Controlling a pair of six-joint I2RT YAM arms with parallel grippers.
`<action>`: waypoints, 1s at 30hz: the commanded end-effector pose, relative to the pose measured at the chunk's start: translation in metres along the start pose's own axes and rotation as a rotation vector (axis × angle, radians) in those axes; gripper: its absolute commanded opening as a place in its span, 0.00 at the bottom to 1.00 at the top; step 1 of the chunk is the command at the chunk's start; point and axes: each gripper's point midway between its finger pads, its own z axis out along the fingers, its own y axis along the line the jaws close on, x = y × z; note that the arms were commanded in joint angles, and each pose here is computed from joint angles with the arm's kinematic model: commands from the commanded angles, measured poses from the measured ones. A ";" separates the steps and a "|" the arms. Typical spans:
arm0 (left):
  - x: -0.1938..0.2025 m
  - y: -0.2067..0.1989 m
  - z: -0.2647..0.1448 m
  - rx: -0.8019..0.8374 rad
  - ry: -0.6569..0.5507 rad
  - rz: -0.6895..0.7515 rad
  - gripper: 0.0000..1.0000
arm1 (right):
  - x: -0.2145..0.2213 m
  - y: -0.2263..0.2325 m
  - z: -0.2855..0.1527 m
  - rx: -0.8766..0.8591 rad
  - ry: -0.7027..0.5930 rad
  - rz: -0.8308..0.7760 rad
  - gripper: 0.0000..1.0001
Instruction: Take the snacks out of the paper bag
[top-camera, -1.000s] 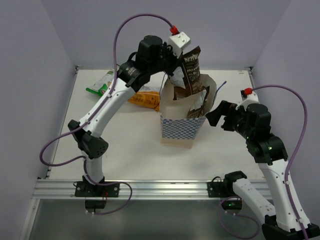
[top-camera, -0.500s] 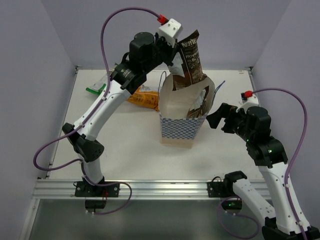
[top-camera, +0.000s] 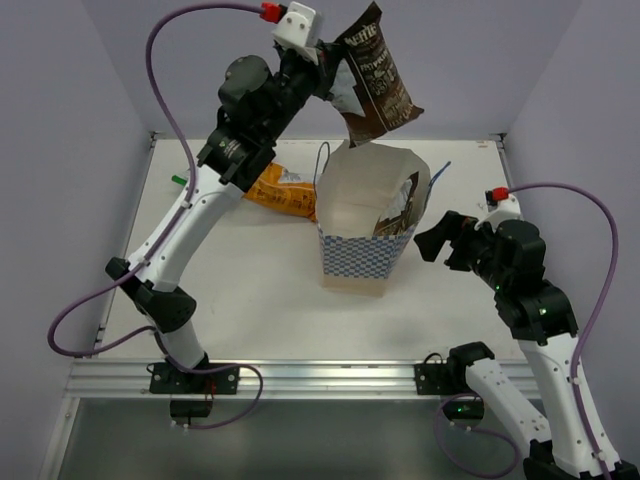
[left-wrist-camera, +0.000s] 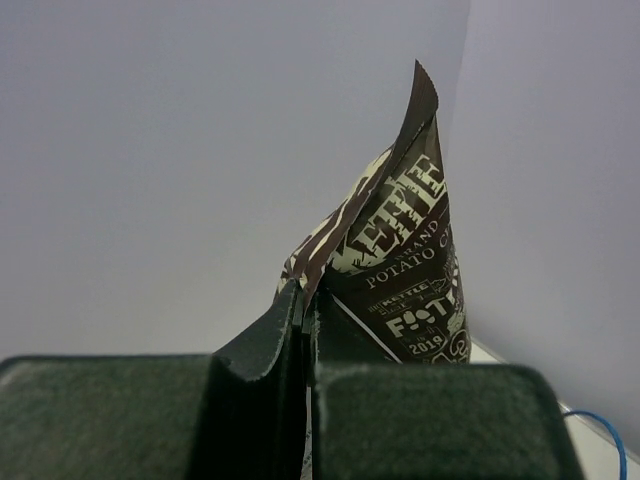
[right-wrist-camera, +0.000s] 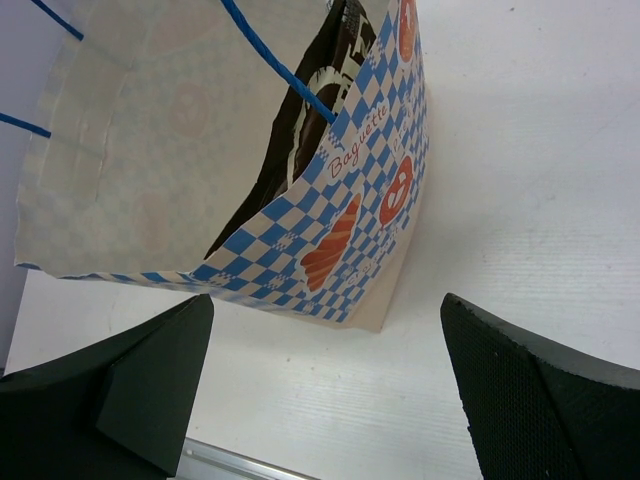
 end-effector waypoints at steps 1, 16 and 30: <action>-0.083 0.034 -0.019 -0.112 -0.193 -0.007 0.00 | -0.002 -0.004 -0.001 0.018 -0.022 -0.002 0.99; -0.034 0.161 -0.141 -0.560 0.144 0.156 0.00 | -0.009 -0.001 -0.004 0.007 -0.031 -0.052 0.99; 0.131 0.130 -0.273 -0.540 0.609 0.009 0.00 | 0.002 0.004 0.008 -0.027 0.063 -0.073 0.99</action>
